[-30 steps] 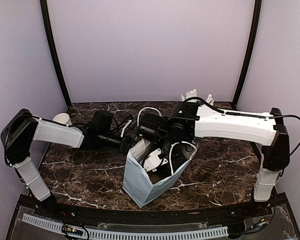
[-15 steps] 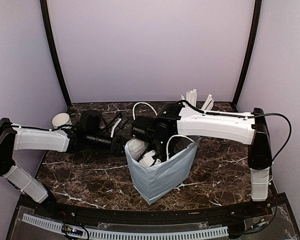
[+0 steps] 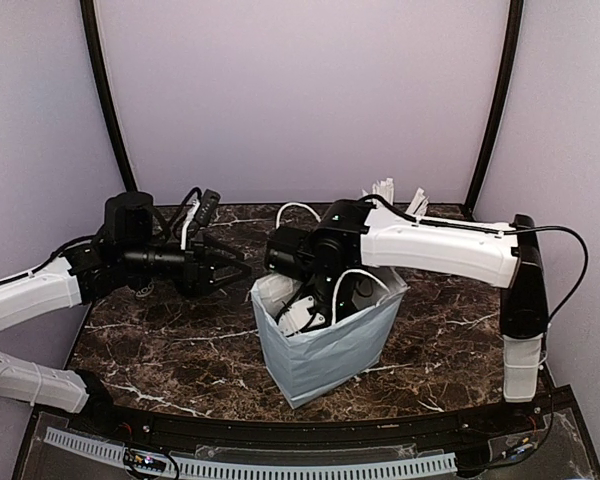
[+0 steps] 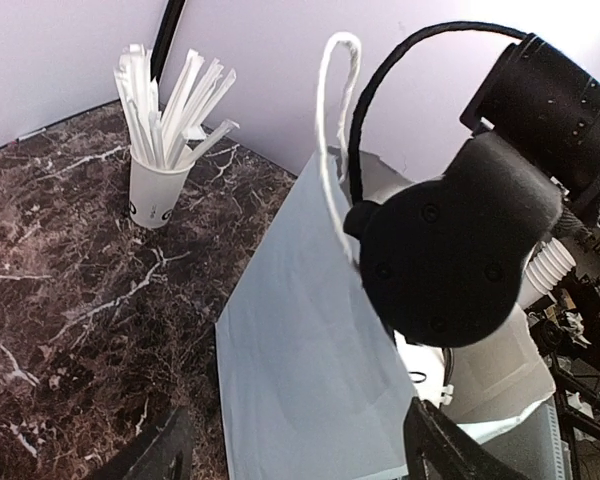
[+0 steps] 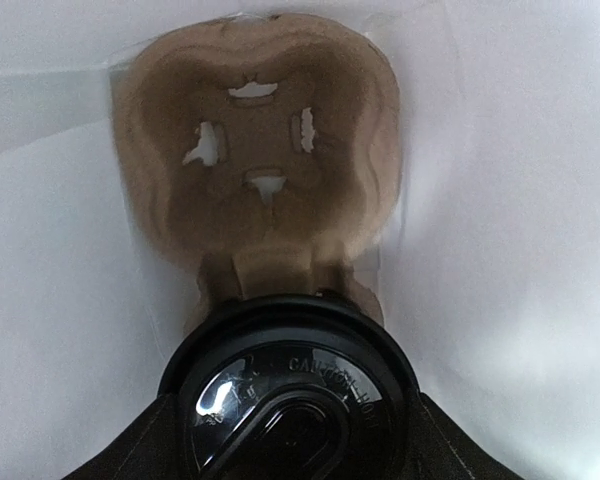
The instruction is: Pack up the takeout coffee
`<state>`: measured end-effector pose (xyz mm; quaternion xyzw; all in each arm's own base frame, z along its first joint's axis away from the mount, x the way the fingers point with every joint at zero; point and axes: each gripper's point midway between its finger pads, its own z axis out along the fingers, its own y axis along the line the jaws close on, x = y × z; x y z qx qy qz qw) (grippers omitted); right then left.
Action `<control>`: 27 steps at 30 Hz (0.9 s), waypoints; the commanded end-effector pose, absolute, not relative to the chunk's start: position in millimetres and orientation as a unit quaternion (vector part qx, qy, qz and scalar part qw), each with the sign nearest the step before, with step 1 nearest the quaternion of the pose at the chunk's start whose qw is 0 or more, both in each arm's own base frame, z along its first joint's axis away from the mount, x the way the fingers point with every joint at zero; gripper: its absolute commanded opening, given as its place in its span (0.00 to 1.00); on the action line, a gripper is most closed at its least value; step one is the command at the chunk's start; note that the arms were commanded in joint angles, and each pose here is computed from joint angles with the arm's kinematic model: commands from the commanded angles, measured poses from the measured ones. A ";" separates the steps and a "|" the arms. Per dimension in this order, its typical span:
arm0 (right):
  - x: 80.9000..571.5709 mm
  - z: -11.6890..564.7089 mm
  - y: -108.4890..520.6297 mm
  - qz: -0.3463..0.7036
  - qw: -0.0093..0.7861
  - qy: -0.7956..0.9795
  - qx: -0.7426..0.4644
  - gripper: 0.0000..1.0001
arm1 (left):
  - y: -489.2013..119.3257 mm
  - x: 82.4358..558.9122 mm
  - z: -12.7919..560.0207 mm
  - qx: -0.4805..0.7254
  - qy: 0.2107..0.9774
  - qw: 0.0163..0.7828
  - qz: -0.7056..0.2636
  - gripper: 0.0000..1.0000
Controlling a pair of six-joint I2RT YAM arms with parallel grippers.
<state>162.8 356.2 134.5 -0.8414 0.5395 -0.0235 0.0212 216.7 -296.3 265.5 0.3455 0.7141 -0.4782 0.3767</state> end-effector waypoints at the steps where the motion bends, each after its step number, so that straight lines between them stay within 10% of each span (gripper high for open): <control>1: 165.6 193.1 363.9 -0.004 0.096 0.551 -0.829 0.35 | -281.5 213.4 275.7 0.345 0.726 0.393 -0.446 0.75; 15: 158.2 302.2 369.6 0.034 0.250 0.537 -0.805 0.34 | -279.4 210.1 300.6 0.327 0.706 0.417 -0.469 0.75; 27: 161.1 215.5 357.4 0.017 0.144 0.596 -0.790 0.33 | -287.8 196.3 351.0 0.300 0.661 0.432 -0.535 0.78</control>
